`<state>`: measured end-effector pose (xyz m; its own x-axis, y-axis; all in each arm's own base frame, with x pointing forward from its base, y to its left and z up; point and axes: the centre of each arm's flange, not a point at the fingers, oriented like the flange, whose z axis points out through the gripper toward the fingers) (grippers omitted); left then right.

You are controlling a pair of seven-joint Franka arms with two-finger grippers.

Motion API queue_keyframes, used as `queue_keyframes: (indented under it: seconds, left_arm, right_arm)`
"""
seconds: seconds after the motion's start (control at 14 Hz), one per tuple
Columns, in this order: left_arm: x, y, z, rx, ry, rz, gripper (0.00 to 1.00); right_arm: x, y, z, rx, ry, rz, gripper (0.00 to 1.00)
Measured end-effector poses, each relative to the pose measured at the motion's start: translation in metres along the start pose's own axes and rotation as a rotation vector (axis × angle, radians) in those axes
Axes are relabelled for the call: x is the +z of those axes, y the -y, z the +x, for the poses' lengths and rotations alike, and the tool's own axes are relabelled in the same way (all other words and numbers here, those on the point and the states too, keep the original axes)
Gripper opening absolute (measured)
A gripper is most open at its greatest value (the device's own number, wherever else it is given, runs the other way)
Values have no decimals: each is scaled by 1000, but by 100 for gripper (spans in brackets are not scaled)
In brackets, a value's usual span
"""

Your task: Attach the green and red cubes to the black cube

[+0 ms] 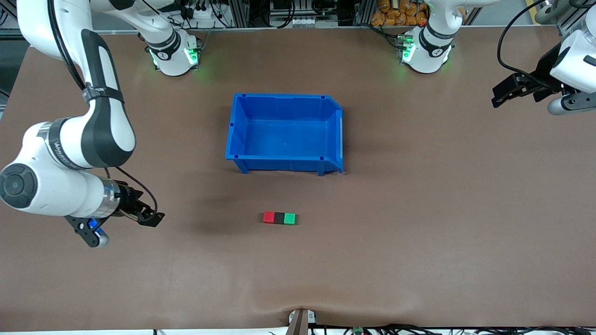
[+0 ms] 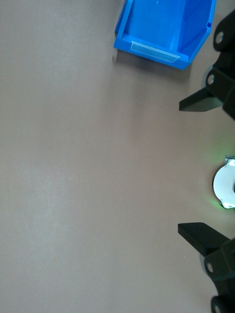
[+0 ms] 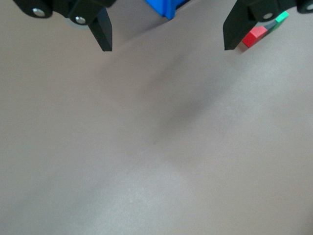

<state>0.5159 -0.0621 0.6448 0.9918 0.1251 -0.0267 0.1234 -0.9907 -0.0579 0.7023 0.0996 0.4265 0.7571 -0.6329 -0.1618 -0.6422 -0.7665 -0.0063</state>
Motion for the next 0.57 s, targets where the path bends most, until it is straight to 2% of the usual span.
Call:
queue_keyframes:
  seconds: [0.36,0.57]
  left_arm:
    - [0,0,0,0,0,0,100]
    - [0,0,0,0,0,0,100]
  right_arm:
    - [-27,-33,19,-96,1,6,100]
    - [-39,-58,30,-166,19,-1,100]
